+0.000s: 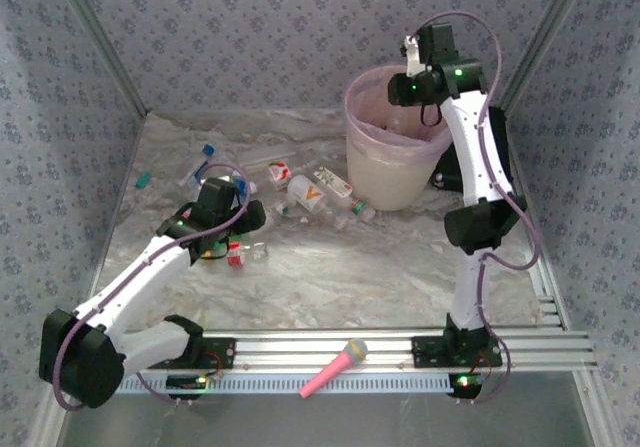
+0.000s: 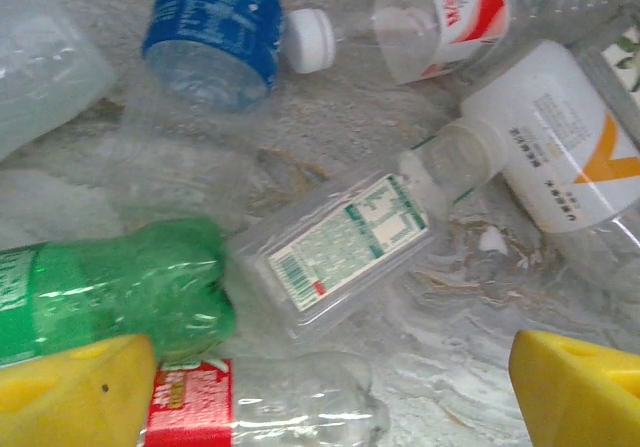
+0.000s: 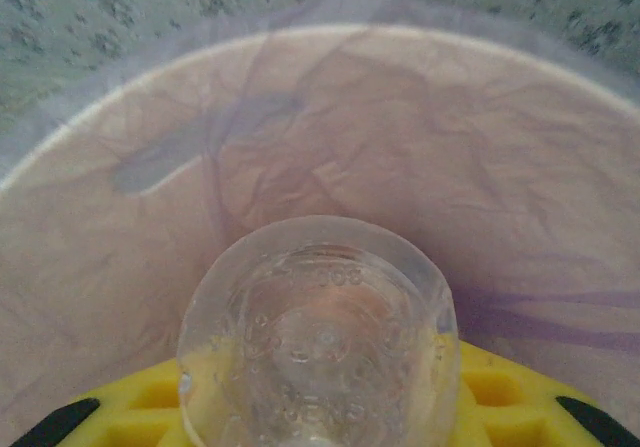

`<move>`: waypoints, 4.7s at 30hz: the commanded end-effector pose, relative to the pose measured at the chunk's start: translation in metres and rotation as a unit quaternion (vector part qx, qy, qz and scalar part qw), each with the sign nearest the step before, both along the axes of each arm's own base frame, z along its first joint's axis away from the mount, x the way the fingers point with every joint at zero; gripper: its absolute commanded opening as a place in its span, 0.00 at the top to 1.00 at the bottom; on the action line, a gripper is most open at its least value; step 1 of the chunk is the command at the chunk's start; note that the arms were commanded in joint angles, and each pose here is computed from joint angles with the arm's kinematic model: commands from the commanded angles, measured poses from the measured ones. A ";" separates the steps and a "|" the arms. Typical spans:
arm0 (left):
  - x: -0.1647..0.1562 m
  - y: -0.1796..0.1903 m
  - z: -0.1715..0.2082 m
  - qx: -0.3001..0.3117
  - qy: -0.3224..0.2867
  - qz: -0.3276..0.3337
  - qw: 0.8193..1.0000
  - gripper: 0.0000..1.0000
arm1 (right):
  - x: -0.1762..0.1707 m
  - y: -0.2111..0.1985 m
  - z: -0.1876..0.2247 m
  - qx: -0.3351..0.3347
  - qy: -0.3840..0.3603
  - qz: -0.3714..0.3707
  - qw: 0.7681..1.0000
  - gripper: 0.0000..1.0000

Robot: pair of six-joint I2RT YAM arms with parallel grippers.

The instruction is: Put the plastic bottles in the bin

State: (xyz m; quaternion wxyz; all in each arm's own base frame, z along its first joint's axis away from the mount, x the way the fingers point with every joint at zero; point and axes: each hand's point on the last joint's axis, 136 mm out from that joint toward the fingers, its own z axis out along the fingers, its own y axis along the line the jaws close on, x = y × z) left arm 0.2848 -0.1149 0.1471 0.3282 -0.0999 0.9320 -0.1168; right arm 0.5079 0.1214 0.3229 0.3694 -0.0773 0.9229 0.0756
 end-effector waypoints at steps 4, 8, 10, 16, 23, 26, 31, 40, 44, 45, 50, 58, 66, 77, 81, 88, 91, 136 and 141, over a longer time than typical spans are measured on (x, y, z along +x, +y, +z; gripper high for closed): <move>-0.015 0.017 0.013 0.034 0.016 0.016 0.999 0.10 | 0.000 0.011 -0.055 -0.018 0.070 0.026 0.997 0.64; -0.029 0.026 0.017 0.048 0.041 0.021 0.998 0.10 | 0.004 0.013 -0.087 -0.024 0.100 0.026 0.994 0.62; -0.036 0.031 0.019 0.052 0.051 0.029 0.997 0.10 | 0.006 0.014 -0.099 -0.025 0.109 0.026 0.993 0.61; -0.057 0.034 0.018 0.043 0.085 0.032 0.995 0.10 | 0.007 0.019 -0.126 -0.023 0.122 0.022 0.992 0.47; -0.071 0.037 0.002 0.053 0.128 0.038 0.990 0.09 | 0.006 0.018 -0.126 -0.021 0.119 0.017 0.993 0.15; -0.074 0.037 -0.003 0.045 0.136 0.060 0.988 0.07 | 0.005 0.015 -0.116 -0.021 0.111 0.017 0.994 0.08; -0.069 0.013 -0.015 -0.034 0.130 0.111 0.985 0.03 | -0.001 0.012 -0.083 -0.016 0.080 0.029 0.996 0.01; -0.056 -0.028 -0.037 -0.192 0.118 0.250 0.942 0.04 | -0.025 0.009 -0.005 0.059 0.039 0.101 0.992 0.00; -0.059 -0.032 -0.045 -0.241 0.118 0.309 0.912 0.05 | -0.040 0.004 0.025 0.055 0.004 0.099 0.994 0.00; -0.060 -0.033 -0.050 -0.256 0.121 0.324 0.903 0.06 | -0.043 0.002 0.033 0.055 -0.007 0.097 0.994 0.00; -0.060 -0.034 -0.069 -0.315 0.127 0.376 0.862 0.08 | -0.064 0.005 0.067 0.079 -0.044 0.111 0.990 0.00; -0.058 -0.023 -0.078 -0.312 0.109 0.413 0.849 0.10 | -0.094 0.012 0.098 0.102 -0.082 0.130 0.983 0.02; -0.050 -0.020 -0.087 -0.322 0.092 0.435 0.836 0.12 | -0.107 0.007 0.099 0.091 -0.080 0.126 0.985 0.02; -0.048 -0.022 -0.114 -0.320 0.112 0.451 0.825 0.18 | -0.113 0.009 0.101 0.090 -0.087 0.129 0.984 0.02; -0.050 -0.024 -0.118 -0.318 0.122 0.451 0.825 0.24 | -0.114 0.008 0.100 0.086 -0.086 0.127 0.984 0.02; -0.055 -0.017 -0.112 -0.314 0.116 0.456 0.824 0.34 | -0.113 0.007 0.097 0.087 -0.082 0.124 0.985 0.03; -0.056 -0.012 -0.105 -0.308 0.105 0.453 0.830 0.36 | -0.115 0.009 0.100 0.093 -0.086 0.128 0.984 0.03; 0.006 -0.162 0.192 -0.343 -0.175 -0.400 0.832 1.00 | -0.169 0.213 0.066 0.254 0.039 0.376 0.890 0.10; 0.005 -0.167 0.199 -0.332 -0.189 -0.416 0.825 1.00 | -0.172 0.230 0.051 0.265 0.072 0.394 0.877 0.10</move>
